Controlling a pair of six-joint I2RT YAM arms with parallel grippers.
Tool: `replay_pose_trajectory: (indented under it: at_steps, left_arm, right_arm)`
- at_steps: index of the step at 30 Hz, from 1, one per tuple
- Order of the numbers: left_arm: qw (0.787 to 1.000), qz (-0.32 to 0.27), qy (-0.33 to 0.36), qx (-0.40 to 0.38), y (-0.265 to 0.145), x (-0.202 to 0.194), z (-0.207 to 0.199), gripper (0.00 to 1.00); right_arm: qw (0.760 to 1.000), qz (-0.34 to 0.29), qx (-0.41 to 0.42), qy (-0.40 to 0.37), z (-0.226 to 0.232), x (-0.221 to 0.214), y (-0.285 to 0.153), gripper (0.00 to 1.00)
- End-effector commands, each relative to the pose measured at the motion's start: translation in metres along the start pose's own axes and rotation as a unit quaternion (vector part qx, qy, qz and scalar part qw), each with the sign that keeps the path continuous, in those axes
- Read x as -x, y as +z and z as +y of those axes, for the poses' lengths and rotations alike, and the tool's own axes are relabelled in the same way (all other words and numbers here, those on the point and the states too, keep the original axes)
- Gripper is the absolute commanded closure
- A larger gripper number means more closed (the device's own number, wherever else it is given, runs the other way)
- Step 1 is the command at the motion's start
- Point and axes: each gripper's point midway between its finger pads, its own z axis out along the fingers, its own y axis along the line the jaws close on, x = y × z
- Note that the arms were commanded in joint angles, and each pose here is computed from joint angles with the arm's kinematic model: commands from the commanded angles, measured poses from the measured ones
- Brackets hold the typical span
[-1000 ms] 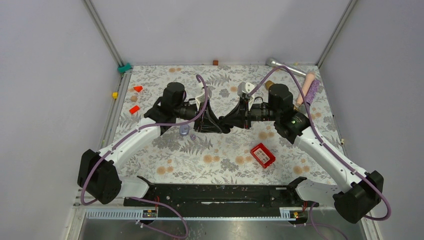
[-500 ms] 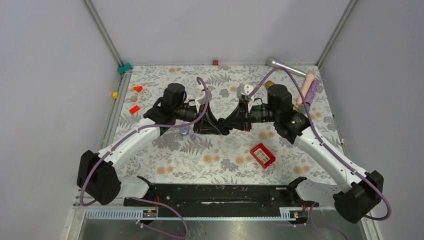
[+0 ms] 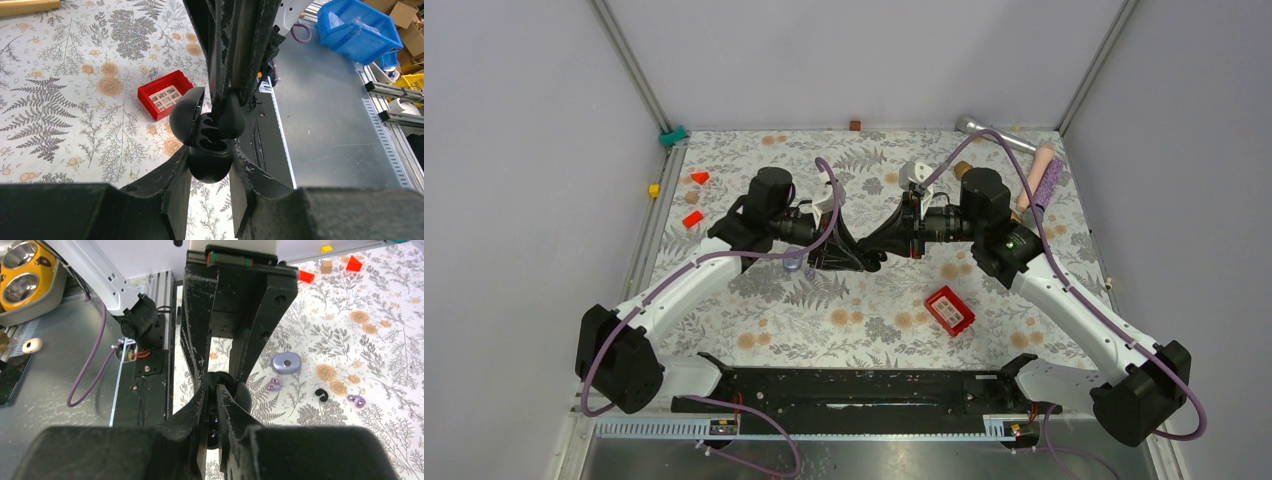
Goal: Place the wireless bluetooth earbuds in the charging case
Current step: Adjust the left earbud in the left side groove of the charging case.
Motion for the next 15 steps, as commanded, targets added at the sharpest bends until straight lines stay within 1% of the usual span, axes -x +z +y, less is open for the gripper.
replay_pose_trajectory:
  at_steps: [1, 15]
  left_arm:
    - [0.998, -0.019, 0.056, -0.013, -0.004, 0.027, -0.013, 1.00]
    - [0.998, -0.019, 0.059, -0.015, -0.006, 0.031, -0.018, 1.00]
  right_arm:
    - [0.999, -0.031, -0.011, -0.011, 0.000, 0.018, 0.001, 0.87]
    - [1.000, -0.003, -0.004, -0.020, -0.002, 0.002, 0.003, 0.87]
